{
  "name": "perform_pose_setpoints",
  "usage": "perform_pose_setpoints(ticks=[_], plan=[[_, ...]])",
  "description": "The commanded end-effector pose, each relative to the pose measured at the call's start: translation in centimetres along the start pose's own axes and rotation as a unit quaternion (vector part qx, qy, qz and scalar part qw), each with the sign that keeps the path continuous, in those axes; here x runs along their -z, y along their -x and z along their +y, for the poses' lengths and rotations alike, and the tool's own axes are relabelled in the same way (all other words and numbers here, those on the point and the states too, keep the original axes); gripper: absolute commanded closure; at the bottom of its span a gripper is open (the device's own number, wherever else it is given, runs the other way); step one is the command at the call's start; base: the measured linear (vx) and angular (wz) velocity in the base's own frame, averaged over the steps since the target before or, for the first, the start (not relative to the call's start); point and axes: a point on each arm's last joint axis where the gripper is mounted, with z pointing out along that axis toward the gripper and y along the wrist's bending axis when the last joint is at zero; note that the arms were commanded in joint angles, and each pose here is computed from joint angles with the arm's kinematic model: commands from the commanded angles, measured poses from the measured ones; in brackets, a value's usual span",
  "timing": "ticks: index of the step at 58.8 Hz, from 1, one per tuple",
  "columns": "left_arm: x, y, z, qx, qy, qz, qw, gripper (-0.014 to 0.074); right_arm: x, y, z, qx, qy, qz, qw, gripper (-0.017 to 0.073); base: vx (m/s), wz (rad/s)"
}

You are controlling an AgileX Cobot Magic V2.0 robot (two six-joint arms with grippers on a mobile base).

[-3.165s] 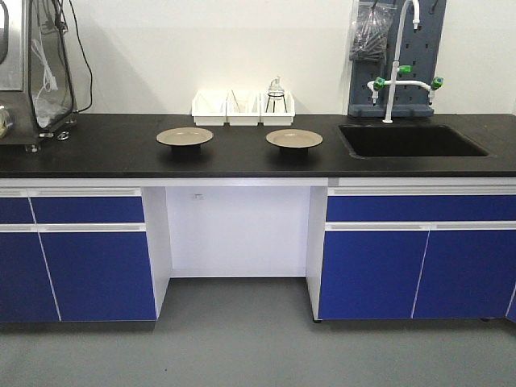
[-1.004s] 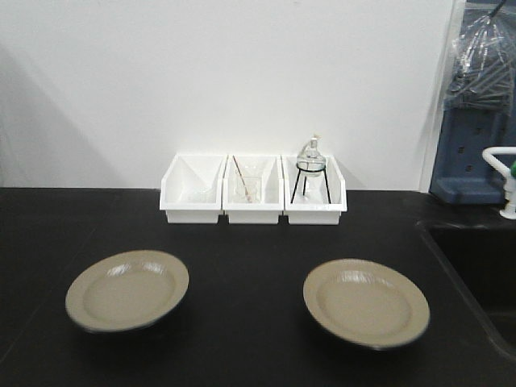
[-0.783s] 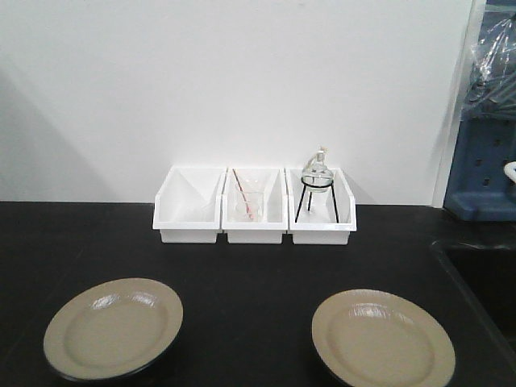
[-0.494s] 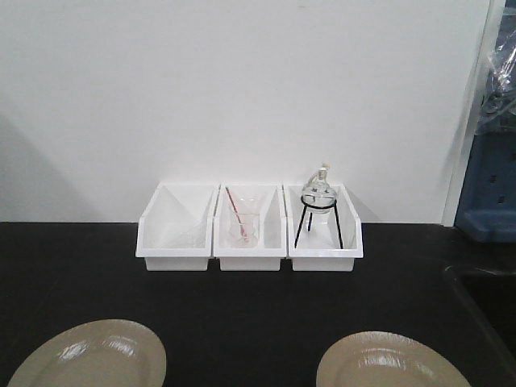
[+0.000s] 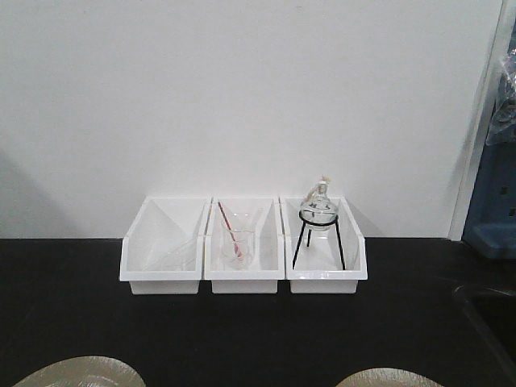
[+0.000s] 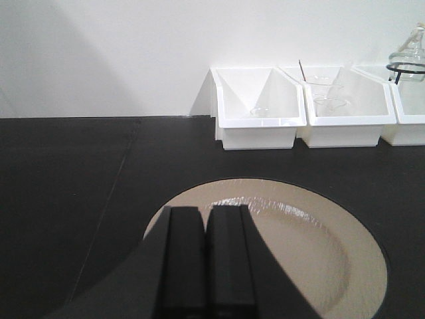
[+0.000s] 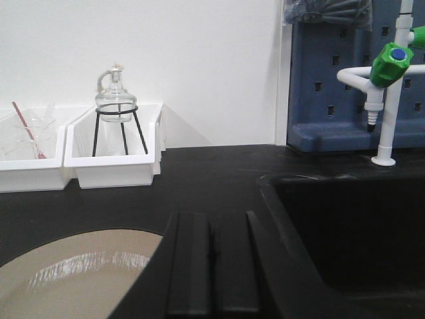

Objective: Arrange circular plates on left workspace

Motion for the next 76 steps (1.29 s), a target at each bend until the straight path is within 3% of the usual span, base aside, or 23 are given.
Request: perform_pose_setpoints(ticks=[1, 76], plan=[[0.06, 0.41, -0.18, -0.002, -0.011, -0.043, 0.999, 0.0591, 0.13, 0.6, 0.05, 0.008, 0.003, -0.045, 0.999, 0.0559, 0.03, 0.0], [0.06, 0.41, -0.18, -0.002, -0.011, -0.043, 0.999, 0.0591, 0.13, 0.6, 0.05, 0.008, 0.003, -0.045, 0.999, 0.0559, -0.03, 0.0]])
